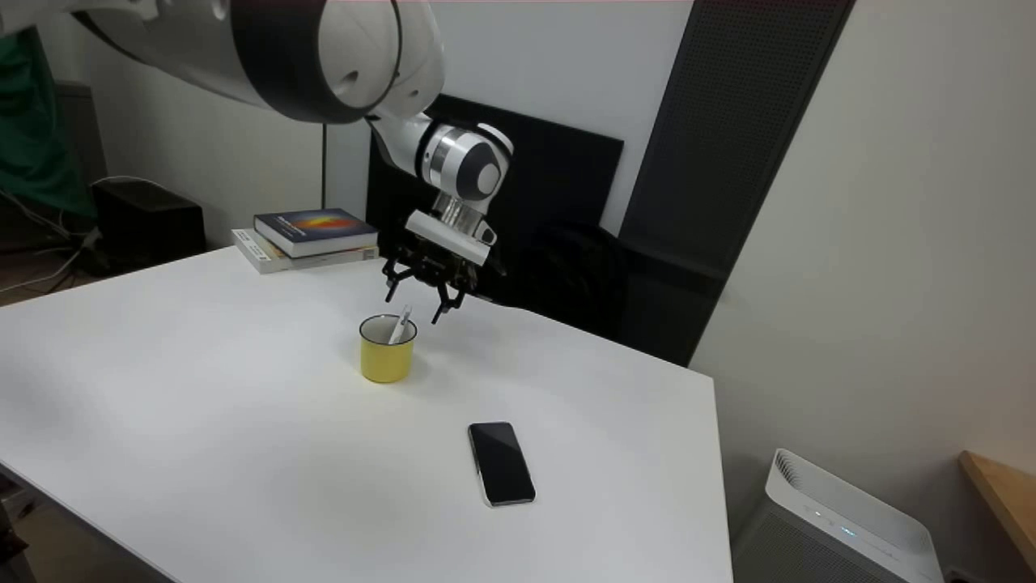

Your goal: Take the marker out of the cup then put it back in

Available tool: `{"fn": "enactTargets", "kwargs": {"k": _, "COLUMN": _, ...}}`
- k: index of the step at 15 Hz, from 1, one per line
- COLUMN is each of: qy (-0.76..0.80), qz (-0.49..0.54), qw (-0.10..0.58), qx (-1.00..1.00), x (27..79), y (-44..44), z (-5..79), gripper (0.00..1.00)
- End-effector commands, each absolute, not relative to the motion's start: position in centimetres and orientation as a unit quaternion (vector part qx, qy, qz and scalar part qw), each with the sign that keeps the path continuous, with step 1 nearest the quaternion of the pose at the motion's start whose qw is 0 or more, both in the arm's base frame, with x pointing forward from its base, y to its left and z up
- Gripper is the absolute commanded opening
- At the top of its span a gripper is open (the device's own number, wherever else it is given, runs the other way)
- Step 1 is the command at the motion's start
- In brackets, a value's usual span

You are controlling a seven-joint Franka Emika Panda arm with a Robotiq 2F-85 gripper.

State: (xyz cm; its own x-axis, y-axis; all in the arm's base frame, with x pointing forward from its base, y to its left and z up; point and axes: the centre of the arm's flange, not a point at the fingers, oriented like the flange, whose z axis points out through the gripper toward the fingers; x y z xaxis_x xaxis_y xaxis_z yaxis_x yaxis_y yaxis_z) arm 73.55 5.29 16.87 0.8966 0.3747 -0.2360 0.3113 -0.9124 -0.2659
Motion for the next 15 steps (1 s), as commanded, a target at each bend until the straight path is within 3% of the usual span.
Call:
{"fn": "enactTargets", "kwargs": {"k": 1, "qy": -0.167, "qz": 0.151, "qw": 0.098, "qx": -0.969, "x": 75.7, "y": 5.6, "z": 16.7, "gripper": 0.66}}
{"fn": "enactTargets", "kwargs": {"k": 10, "qy": -0.146, "qz": 0.182, "qw": 0.058, "qx": -0.971, "x": 75.6, "y": 5.0, "z": 16.3, "gripper": 0.05}}
{"fn": "enactTargets", "kwargs": {"k": 11, "qy": -0.143, "qz": 0.184, "qw": 0.053, "qx": -0.971, "x": 75.5, "y": 5.0, "z": 16.4, "gripper": 0.01}}
{"fn": "enactTargets", "kwargs": {"k": 15, "qy": -0.135, "qz": 0.187, "qw": 0.036, "qx": -0.972, "x": 75.4, "y": 5.5, "z": 17.6, "gripper": 0.04}}
